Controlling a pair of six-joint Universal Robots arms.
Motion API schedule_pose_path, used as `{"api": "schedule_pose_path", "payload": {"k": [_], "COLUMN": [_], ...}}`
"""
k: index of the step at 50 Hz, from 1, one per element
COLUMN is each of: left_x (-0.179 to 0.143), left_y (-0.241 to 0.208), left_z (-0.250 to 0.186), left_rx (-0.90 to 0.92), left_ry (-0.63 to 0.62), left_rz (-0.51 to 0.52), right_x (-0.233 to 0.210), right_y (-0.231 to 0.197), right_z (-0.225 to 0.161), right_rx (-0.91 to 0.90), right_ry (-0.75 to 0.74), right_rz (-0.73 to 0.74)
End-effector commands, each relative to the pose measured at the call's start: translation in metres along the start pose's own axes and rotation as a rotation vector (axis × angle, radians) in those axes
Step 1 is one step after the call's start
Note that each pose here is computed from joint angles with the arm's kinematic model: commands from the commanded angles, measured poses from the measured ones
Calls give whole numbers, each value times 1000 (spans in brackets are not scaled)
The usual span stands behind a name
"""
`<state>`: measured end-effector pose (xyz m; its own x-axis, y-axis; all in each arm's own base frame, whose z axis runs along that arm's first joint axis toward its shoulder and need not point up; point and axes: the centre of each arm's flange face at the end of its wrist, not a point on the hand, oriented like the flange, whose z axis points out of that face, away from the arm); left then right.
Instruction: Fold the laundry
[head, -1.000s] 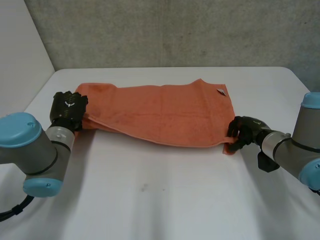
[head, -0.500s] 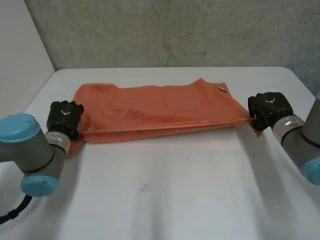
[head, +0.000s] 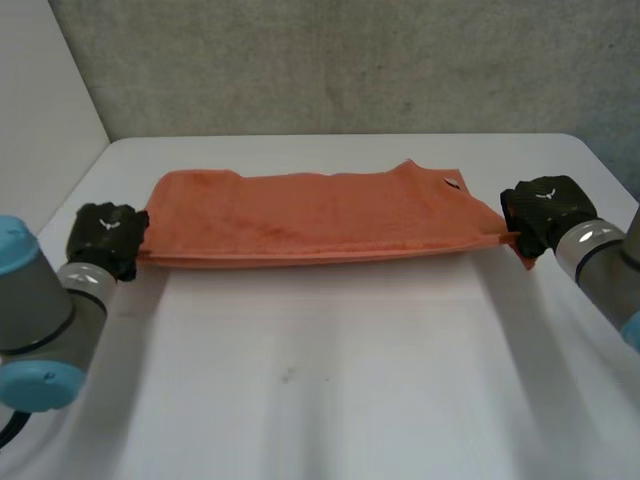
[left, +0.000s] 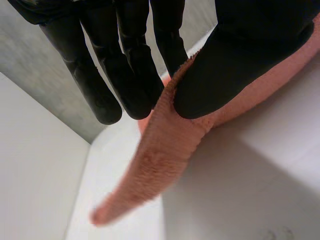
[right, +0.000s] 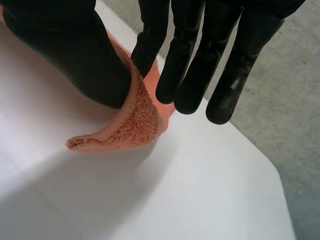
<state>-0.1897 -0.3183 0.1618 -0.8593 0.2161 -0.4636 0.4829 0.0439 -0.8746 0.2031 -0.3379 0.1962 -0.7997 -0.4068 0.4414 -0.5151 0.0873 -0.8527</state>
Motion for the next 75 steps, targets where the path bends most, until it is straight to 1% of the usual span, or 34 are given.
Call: {"api": "schedule_pose_path", "payload": {"k": [1, 2, 4, 5, 6, 7, 9, 15, 18, 20, 23, 24, 25, 26, 28, 31, 33, 34, 36, 37, 39, 41, 42, 47, 50, 55, 61, 63, 66, 68, 69, 71, 74, 75], "left_x": [-23, -23, -29, -29, -31, -31, -32, -28, -24, -14, -11, -8, -4, -4, 3, 6, 13, 13, 20, 20, 23, 28, 28, 33, 36, 53, 65, 61, 57, 50, 50, 43, 41, 40], "left_y": [-40, -40, -53, -53, -57, -57, -62, -59, -52, -38, -33, -30, -23, -23, -12, -10, -6, -5, -2, -2, -2, 0, 0, 2, 4, 6, -4, -17, -24, -35, -35, -45, -48, -50], "left_z": [-54, -54, -80, -80, -91, -91, -106, -110, -100, -79, -69, -57, -44, -44, -20, -8, 14, 15, 37, 37, 47, 64, 64, 87, 89, 86, 80, 75, 72, 64, 64, 55, 49, 43], "left_rx": [-31, -31, -58, -58, -70, -70, -85, -92, -98, -107, -104, -96, -100, -100, -101, -92, -62, -61, -21, -21, 3, 43, 43, 91, 94, 120, 182, 222, 241, 262, 262, 274, 276, 275], "left_ry": [13, 13, 35, 35, 47, 47, 64, 81, 96, 117, 117, 114, 116, 116, 120, 119, 110, 110, 90, 90, 81, 62, 61, 25, 29, 61, 57, 32, 16, -1, -1, -13, -15, -11], "left_rz": [62, 62, 110, 110, 133, 133, 172, 192, 193, 195, 196, 196, 200, 200, 208, 214, 218, 218, 223, 223, 225, 227, 227, 232, 240, 292, 341, 345, 342, 332, 332, 326, 322, 317], "right_x": [22, 22, 26, 26, 27, 27, 27, 26, 23, 15, 11, 8, 8, 8, 9, 8, 7, 7, 1, 1, -2, -2, -2, -6, -8, -18, -12, -2, 6, 17, 17, 22, 21, 19], "right_y": [-20, -20, -35, -35, -41, -41, -49, -48, -41, -19, -9, 0, 5, 5, 8, 14, 20, 20, 20, 20, 19, 18, 18, 19, 21, 34, 25, 6, -3, -19, -20, -31, -32, -33], "right_z": [-43, -43, -73, -73, -86, -86, -103, -106, -98, -74, -63, -53, -45, -45, -25, -12, 10, 10, 31, 31, 51, 60, 60, 89, 96, 110, 106, 95, 88, 71, 71, 53, 43, 32], "right_rx": [-155, -155, -189, -189, -204, -204, -215, -218, -230, -272, -289, -304, -303, -303, -269, -255, -203, -202, -124, -124, -44, -5, -5, 123, 136, 116, 103, 131, 149, 183, 184, 200, 188, 173], "right_ry": [-55, -56, -87, -87, -104, -104, -135, -144, -152, -187, -202, -209, -200, -200, -152, -131, -80, -80, -34, -34, 21, 51, 51, 136, 148, 158, 213, 251, 265, 280, 280, 276, 263, 242], "right_rz": [-220, -220, -292, -292, -316, -317, -348, -370, -376, -369, -371, -374, -382, -382, -399, -406, -417, -417, -436, -436, -452, -457, -457, -481, -486, -485, -451, -382, -329, -226, -226, -157, -138, -127]}}
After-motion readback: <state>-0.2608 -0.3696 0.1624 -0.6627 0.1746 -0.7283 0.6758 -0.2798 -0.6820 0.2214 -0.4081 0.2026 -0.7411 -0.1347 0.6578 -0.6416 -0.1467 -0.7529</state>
